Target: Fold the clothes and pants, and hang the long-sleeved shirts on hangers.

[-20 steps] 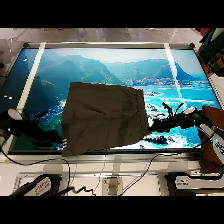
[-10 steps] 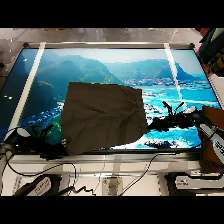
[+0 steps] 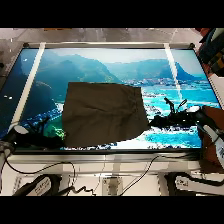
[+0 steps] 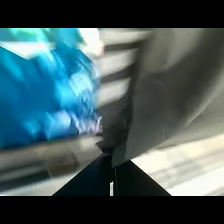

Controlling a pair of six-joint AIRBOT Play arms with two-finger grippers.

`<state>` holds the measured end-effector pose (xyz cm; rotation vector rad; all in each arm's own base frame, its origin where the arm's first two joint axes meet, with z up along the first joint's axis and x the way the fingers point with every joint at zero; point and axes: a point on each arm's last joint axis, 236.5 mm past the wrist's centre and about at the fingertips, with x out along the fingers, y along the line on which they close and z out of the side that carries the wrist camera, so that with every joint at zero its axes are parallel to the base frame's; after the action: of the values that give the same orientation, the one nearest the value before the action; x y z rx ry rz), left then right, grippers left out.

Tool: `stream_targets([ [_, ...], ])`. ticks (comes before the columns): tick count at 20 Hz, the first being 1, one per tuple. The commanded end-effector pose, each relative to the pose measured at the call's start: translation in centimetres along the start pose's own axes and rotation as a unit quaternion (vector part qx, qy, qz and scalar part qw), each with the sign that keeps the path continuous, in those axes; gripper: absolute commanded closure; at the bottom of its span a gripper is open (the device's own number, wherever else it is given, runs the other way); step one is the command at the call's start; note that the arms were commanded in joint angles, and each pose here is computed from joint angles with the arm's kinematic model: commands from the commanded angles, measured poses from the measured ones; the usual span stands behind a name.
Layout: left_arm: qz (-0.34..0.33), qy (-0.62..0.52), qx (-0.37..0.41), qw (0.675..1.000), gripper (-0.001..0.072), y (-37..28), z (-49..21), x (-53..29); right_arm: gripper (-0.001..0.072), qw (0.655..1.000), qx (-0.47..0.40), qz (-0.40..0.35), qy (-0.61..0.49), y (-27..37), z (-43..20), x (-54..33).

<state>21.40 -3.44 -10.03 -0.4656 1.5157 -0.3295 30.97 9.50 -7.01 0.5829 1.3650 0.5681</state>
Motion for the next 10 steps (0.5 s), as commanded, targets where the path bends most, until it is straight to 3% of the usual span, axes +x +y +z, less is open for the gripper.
stream_targets([
  [1,-0.049,-0.096,0.056,0.993,0.0696,-4.7,6.1,-5.4,0.0691,0.996,-0.064,-0.019,-0.065,2.7,1.8,-3.4],
  [5,-0.039,-0.303,0.168,0.937,0.0696,-12.2,13.8,-19.4,0.0691,0.964,-0.177,-0.030,-0.197,10.7,5.1,-11.5],
  [8,-0.042,-0.492,0.234,0.838,0.0696,-20.3,15.2,-33.1,0.0690,0.906,-0.266,0.044,-0.325,22.6,5.7,-20.2],
  [10,-0.029,-0.606,0.261,0.751,0.0696,-24.8,12.8,-41.8,0.0690,0.855,-0.324,0.119,-0.388,31.0,3.1,-25.9],
])
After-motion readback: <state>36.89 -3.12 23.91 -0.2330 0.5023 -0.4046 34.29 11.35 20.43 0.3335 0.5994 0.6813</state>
